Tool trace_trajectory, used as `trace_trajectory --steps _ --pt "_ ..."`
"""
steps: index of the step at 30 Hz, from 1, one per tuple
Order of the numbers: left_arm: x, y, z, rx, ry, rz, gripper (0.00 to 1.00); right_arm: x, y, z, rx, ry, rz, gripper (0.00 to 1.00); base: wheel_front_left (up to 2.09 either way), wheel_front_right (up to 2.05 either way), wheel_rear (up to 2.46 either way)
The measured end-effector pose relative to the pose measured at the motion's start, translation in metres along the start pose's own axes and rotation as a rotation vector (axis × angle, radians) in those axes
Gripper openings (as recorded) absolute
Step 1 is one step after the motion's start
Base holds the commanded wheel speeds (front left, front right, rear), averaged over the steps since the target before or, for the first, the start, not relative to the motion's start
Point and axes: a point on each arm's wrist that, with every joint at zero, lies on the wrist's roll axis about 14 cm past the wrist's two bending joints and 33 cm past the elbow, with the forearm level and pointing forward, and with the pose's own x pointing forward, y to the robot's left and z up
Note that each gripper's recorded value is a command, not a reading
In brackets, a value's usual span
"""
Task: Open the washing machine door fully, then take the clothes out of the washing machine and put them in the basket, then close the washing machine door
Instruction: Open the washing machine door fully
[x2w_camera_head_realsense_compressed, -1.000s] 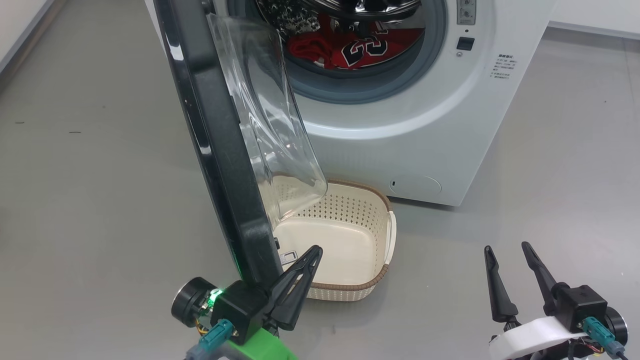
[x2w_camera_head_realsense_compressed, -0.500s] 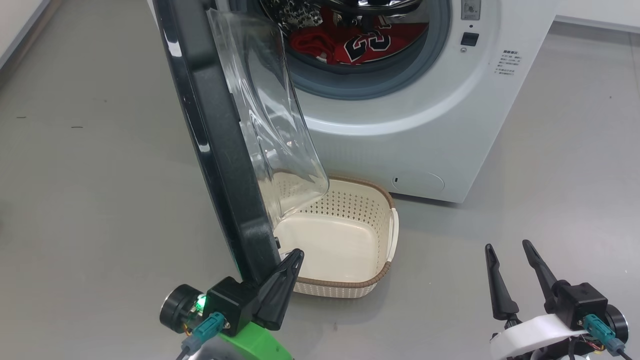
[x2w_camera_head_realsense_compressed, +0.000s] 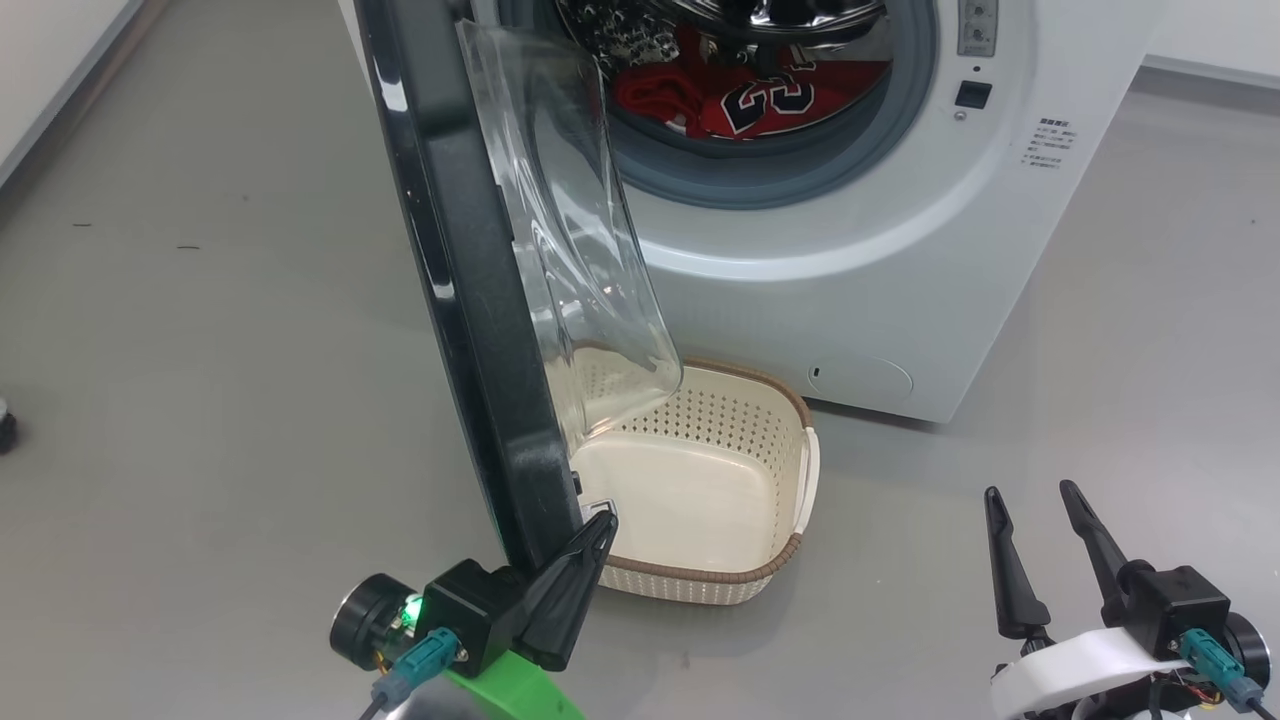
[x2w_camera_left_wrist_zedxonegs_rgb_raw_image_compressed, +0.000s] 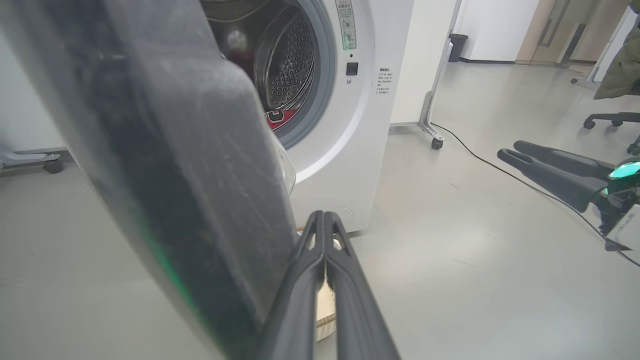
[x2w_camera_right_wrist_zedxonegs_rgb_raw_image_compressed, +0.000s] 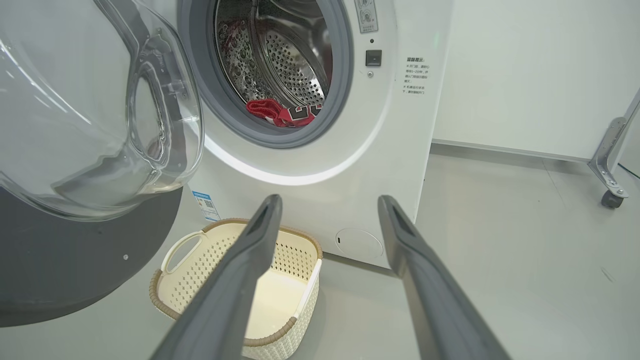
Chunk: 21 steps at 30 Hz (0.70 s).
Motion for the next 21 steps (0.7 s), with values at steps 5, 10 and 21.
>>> trace_trajectory --steps 5,10,21 --pt "-0.004 0.004 0.001 -0.005 -0.007 0.025 0.00 0.004 0.006 0.000 -0.003 0.001 0.021 1.00 0.00 0.00 0.00" --pt "-0.010 0.009 0.003 -0.008 -0.016 0.058 0.00 0.009 0.013 0.000 -0.007 0.000 0.045 1.00 0.00 0.00 0.00" --pt "-0.026 0.032 0.007 -0.010 -0.045 0.176 0.00 0.020 0.031 0.001 -0.012 -0.002 0.104 1.00 0.00 0.00 0.00"
